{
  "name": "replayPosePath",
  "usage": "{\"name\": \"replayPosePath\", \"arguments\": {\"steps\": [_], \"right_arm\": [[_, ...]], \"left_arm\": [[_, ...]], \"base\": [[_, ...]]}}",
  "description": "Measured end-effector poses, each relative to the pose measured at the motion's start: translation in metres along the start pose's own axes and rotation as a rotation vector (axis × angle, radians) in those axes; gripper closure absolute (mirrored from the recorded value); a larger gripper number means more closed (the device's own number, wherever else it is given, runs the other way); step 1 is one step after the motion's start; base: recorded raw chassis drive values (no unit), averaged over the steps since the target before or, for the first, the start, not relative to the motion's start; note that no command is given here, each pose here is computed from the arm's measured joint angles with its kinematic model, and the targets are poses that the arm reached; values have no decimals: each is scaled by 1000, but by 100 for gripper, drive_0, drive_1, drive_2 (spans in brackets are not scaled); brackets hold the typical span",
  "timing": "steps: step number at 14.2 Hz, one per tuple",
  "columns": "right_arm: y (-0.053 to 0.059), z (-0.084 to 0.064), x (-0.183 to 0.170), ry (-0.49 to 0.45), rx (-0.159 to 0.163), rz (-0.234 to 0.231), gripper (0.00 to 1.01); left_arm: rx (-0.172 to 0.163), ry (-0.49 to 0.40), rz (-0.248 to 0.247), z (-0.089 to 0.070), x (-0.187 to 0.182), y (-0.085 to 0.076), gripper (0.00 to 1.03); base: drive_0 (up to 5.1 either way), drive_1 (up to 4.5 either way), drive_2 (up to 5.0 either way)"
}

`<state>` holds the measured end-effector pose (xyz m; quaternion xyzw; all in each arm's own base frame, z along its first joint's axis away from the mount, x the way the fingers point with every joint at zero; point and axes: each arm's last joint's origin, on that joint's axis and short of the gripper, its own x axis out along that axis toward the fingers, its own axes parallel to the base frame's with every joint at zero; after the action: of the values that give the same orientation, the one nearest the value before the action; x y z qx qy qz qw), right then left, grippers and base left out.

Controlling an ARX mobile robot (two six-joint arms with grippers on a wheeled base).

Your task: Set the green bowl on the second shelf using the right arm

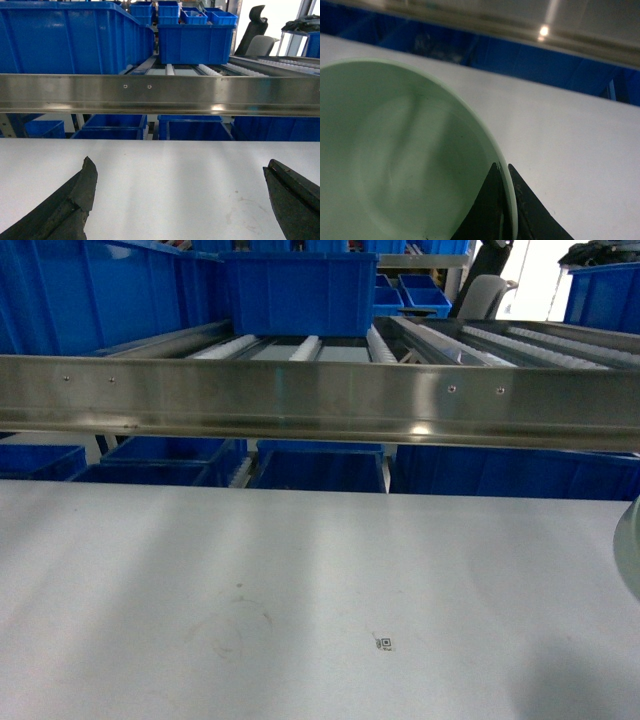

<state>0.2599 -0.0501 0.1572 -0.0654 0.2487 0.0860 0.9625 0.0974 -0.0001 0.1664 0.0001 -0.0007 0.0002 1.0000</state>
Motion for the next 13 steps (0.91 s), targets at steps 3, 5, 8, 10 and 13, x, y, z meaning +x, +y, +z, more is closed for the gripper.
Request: {"name": "replayPosePath", "arguments": {"steps": [3, 5, 8, 10, 13], "right_arm": [[21, 44, -108, -292, 142, -6, 99], [34, 37, -146, -335, 162, 0, 99], [49, 28, -176, -391, 149, 23, 99], [51, 26, -178, -400, 144, 24, 99], [50, 25, -176, -397, 146, 24, 99]], "left_arm": [[0, 0, 0, 0, 0, 0, 5], [0, 0, 0, 0, 0, 0, 5], [0, 0, 0, 0, 0, 0, 5], [0, 0, 0, 0, 0, 0, 5], [0, 1, 0, 0, 0, 0, 5]], "base": [[0, 0, 0], [0, 0, 0], [0, 0, 0], [0, 0, 0], [-166, 82, 82]]}}
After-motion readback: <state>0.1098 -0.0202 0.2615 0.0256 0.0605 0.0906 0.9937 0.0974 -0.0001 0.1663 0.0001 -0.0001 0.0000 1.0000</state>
